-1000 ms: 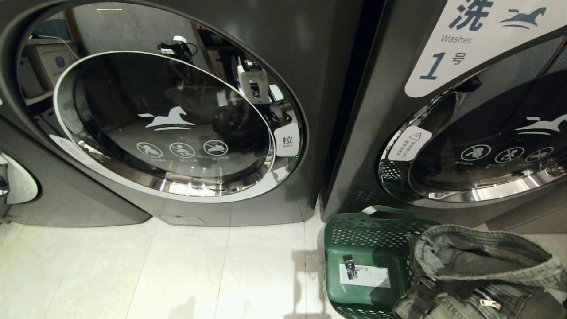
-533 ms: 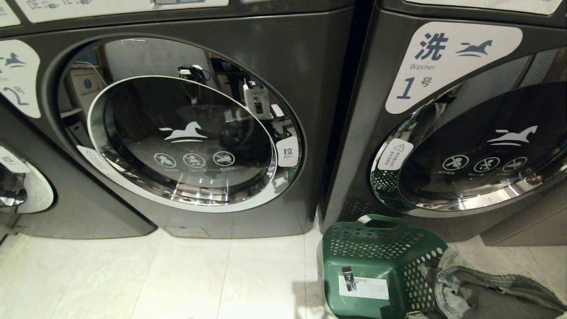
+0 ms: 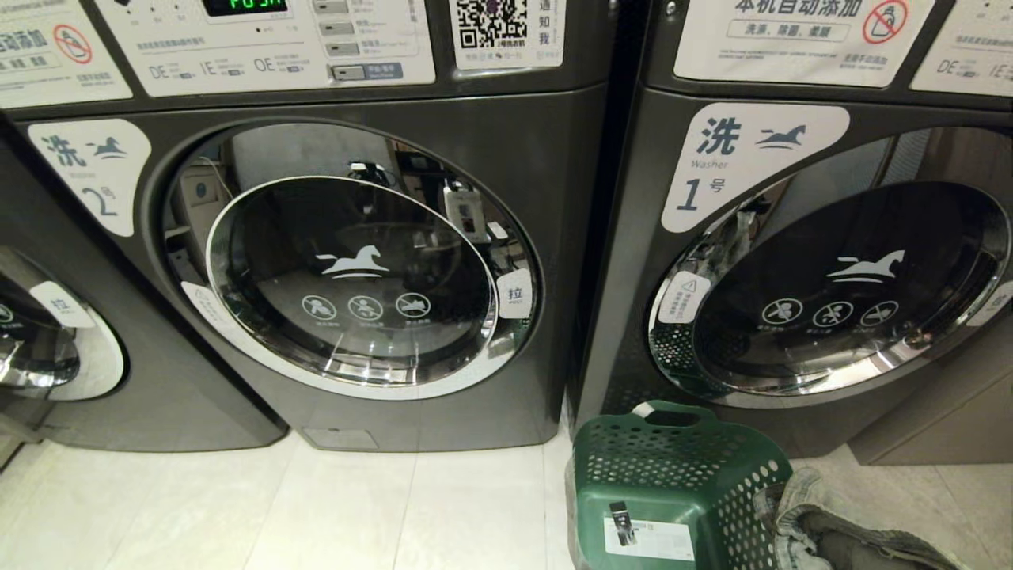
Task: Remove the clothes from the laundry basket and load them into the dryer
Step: Take the clothes out of the basket
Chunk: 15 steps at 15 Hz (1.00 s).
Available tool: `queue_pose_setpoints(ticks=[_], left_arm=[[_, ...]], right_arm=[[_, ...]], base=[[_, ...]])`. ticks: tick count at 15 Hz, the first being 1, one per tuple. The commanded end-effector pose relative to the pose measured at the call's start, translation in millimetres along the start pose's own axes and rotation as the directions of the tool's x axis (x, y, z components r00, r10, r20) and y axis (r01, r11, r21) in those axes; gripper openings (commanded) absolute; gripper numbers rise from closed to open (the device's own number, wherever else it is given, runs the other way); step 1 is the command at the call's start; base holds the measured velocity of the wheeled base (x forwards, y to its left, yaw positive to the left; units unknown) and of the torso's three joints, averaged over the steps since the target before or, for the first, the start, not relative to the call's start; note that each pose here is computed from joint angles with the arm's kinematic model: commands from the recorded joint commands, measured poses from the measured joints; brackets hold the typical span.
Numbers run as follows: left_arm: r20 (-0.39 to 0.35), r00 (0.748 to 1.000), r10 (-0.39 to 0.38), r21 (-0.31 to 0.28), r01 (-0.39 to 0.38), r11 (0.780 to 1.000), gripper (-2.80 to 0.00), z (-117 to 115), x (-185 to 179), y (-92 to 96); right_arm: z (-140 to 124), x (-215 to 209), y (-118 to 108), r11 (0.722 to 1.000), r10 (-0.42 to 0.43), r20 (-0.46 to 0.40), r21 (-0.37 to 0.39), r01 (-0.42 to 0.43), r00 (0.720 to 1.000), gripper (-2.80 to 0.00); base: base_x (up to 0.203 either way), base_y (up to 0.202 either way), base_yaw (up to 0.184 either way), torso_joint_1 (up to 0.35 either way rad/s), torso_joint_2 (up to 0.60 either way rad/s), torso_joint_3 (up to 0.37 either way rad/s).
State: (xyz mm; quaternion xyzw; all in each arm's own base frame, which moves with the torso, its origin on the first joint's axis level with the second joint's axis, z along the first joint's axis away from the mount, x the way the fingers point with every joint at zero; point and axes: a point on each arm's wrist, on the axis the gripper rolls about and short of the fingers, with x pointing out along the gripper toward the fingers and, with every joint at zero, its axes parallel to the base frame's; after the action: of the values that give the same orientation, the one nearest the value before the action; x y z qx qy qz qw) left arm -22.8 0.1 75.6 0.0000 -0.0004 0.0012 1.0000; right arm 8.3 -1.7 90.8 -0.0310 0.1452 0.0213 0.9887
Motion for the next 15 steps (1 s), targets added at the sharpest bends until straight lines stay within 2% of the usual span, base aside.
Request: queue_pose_setpoints(ticks=[1,3,6,15], left_arm=[[0.001,1.0,0.001,0.0,-0.001,1.0,-2.8,0.0,0.0,0.0],[0.001,1.0,0.001,0.0,-0.001,1.0,-2.8,0.0,0.0,0.0],[0.001,1.0,-0.001,0.0,0.001,1.0,-2.8,0.0,0.0,0.0],[0.001,1.0,0.0,0.0,0.0,1.0,-2.8,0.0,0.0,0.0]], right_arm=[[-2.5,-2.3,0.2,1.0,0.022,-0.046,-0.009,-0.023,0.999,-2.8],[-2.7,-3.9,1.8,0.995,0.102,-0.1,-0.008,-0.103,0.99,-2.8],[11.5,0.2,2.4,0.994,0.112,-0.12,-0.005,-0.114,0.986,-2.8],[5.9,1.8,2.6,0.993,0.116,-0.13,0.009,-0.116,0.985,-2.8]], base=[[0.0,0.0,0.0,0.0,0.0,0.207],[0.0,0.0,0.0,0.003,0.0,0.108],[0.0,0.0,0.0,0.0,0.0,0.027],[0.0,0.0,0.0,0.001,0.0,0.024]])
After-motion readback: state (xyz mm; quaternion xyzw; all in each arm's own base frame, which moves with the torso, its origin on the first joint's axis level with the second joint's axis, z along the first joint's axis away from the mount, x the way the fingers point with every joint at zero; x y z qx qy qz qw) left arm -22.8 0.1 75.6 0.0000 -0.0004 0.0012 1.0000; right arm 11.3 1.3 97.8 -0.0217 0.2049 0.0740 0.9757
